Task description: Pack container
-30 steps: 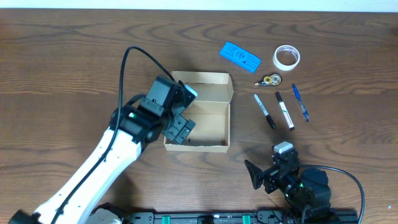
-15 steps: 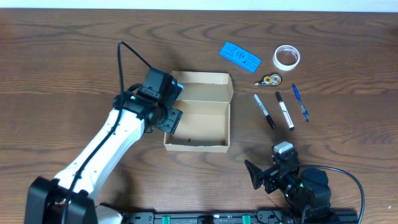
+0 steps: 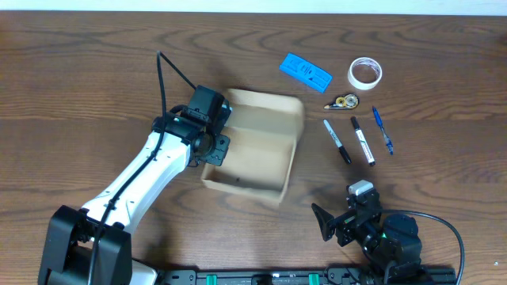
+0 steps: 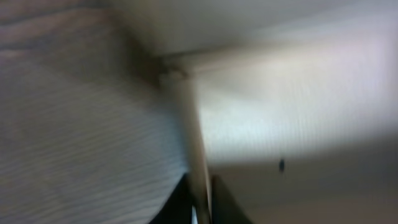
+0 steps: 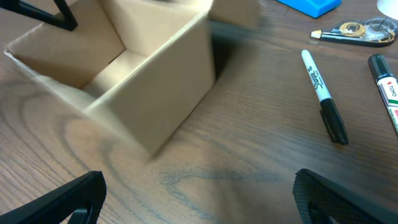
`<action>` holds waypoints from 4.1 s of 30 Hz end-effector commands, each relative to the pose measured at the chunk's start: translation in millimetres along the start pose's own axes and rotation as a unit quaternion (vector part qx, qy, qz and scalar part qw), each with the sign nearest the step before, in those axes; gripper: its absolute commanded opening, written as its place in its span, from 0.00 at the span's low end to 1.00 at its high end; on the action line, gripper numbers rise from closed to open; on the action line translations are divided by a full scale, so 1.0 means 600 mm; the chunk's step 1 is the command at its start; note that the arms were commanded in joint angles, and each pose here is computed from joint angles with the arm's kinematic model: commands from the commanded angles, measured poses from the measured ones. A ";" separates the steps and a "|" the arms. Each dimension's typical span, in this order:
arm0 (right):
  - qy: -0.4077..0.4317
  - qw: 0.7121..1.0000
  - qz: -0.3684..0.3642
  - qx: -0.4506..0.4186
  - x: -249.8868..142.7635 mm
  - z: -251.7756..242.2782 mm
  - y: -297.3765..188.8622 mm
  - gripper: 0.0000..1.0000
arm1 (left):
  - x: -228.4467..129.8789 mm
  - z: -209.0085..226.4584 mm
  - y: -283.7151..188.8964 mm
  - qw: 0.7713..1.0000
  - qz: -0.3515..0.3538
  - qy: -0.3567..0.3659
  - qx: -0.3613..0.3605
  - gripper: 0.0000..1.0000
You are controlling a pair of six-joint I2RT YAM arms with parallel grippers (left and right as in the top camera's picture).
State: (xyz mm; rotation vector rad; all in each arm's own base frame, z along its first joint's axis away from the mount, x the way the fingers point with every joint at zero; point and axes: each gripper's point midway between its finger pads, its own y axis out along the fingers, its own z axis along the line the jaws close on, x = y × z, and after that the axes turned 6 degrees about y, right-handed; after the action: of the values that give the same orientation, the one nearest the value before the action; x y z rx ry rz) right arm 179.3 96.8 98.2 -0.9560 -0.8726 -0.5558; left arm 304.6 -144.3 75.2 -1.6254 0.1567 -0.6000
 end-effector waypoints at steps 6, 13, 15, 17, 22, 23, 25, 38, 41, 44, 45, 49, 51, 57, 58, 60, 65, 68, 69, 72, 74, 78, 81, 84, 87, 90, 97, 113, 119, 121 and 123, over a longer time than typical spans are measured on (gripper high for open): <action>0.000 1.000 0.001 0.011 -0.002 0.007 0.001 0.99 | 0.007 0.022 0.004 0.999 -0.008 -0.040 0.032 0.06; 0.000 1.000 0.001 0.011 -0.002 0.007 0.001 0.99 | 0.013 0.039 0.002 0.992 -0.020 -0.107 0.061 0.06; 0.000 1.000 0.001 0.011 -0.002 0.007 0.001 0.99 | 0.014 0.044 0.001 0.990 -0.023 -0.119 0.068 0.06; 0.000 1.000 0.001 0.011 -0.002 0.007 0.001 0.99 | 0.016 0.044 0.001 0.988 -0.027 -0.134 0.067 0.06; 0.000 1.000 0.001 0.011 -0.002 0.007 0.001 0.99 | 0.026 0.044 0.001 0.980 -0.042 -0.182 0.064 0.06; 0.000 1.000 0.001 0.011 -0.002 0.007 0.001 0.99 | 0.029 0.044 0.001 0.979 -0.045 -0.189 0.063 0.06; 0.000 1.000 0.001 0.011 -0.002 0.007 0.001 0.99 | 0.030 0.044 0.001 0.976 -0.048 -0.204 0.062 0.06; 0.000 1.000 0.001 0.011 -0.002 0.007 0.001 0.99 | 0.034 0.040 0.001 0.973 -0.052 -0.216 0.053 0.06; 0.000 1.000 0.001 0.011 -0.002 0.007 0.001 0.99 | 0.034 0.040 0.001 0.975 -0.051 -0.211 0.053 0.26; 0.000 1.000 0.001 0.011 -0.002 0.007 0.001 0.99 | 0.034 0.040 0.001 0.975 -0.051 -0.211 0.053 0.70; 0.000 1.000 0.001 0.011 -0.002 0.007 0.001 0.99 | 0.034 0.040 0.001 0.975 -0.052 -0.211 0.053 0.77; 0.000 1.000 0.001 0.011 -0.002 0.007 0.001 0.99 | 0.036 0.040 0.000 0.975 -0.053 -0.211 0.053 0.81; 0.000 1.000 0.001 0.011 -0.002 0.007 0.001 0.99 | 0.042 0.039 -0.006 0.975 -0.057 -0.207 0.051 0.81; 0.000 1.000 0.001 0.011 -0.002 0.007 0.001 0.99 | 0.069 0.034 -0.073 0.985 -0.074 -0.147 0.046 0.83; 0.000 1.000 0.001 0.011 -0.002 0.007 0.001 0.99 | 0.073 0.035 -0.087 0.987 -0.079 -0.132 0.049 0.91; 0.000 1.000 0.001 0.011 -0.002 0.007 0.001 0.99 | 0.080 0.034 -0.120 0.990 -0.089 -0.095 0.053 0.97; 0.000 1.000 0.001 0.011 -0.002 0.007 0.001 0.99 | 0.087 0.030 -0.197 0.990 -0.123 -0.012 0.061 0.95; 0.000 1.000 0.001 0.011 -0.002 0.007 0.001 0.99 | 0.078 0.028 -0.238 0.988 -0.140 0.023 0.066 0.95; 0.000 1.000 0.001 0.011 -0.002 0.007 0.001 0.99 | 0.071 0.026 -0.252 0.986 -0.145 0.035 0.068 0.95; 0.000 1.000 0.001 0.011 -0.002 0.007 0.001 0.99 | 0.048 0.020 -0.293 0.982 -0.159 0.069 0.070 0.95; 0.000 1.000 0.001 0.011 -0.002 0.007 0.001 0.99 | 0.032 0.007 -0.313 0.980 -0.169 0.093 0.056 0.95; 0.000 1.000 0.001 0.011 -0.002 0.007 0.001 0.99 | -0.003 -0.012 -0.344 0.977 -0.177 0.115 0.034 0.95; 0.000 1.000 0.001 0.011 -0.002 0.007 0.001 0.99 | -0.030 -0.017 -0.360 0.978 -0.170 0.119 0.029 0.95; 0.000 1.000 0.001 0.011 -0.002 0.007 0.001 0.99 | -0.056 -0.041 -0.377 0.976 -0.153 0.152 -0.007 0.95; 0.000 1.000 0.001 0.011 -0.002 0.007 0.001 0.99 | -0.075 -0.052 -0.391 0.977 -0.135 0.160 -0.027 0.95; 0.000 1.000 0.001 0.011 -0.002 0.007 0.001 0.99 | -0.087 -0.057 -0.401 0.978 -0.127 0.161 -0.036 0.95; 0.000 1.000 0.001 0.011 -0.002 0.007 0.001 0.99 | -0.102 -0.062 -0.431 0.977 -0.134 0.161 -0.039 0.95; 0.000 1.000 0.001 0.011 -0.002 0.007 0.001 0.99 | -0.103 -0.060 -0.433 0.977 -0.136 0.160 -0.035 0.95; 0.000 1.000 0.000 0.009 -0.002 0.006 0.001 0.99 | -0.103 -0.060 -0.433 0.977 -0.136 0.160 -0.035 0.95; 0.000 1.000 -0.002 0.000 0.000 0.001 0.001 0.99 | -0.103 -0.060 -0.433 0.977 -0.136 0.160 -0.035 0.95; 0.000 1.000 -0.002 0.000 0.000 0.001 0.001 0.99 | -0.103 -0.060 -0.433 0.977 -0.136 0.160 -0.035 0.95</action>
State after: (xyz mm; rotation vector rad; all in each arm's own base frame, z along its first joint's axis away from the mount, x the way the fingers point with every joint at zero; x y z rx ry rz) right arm 179.8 96.1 98.1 -0.9596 -0.8724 -0.5590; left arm 172.8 -107.7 301.9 -1.6218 0.2026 -1.0614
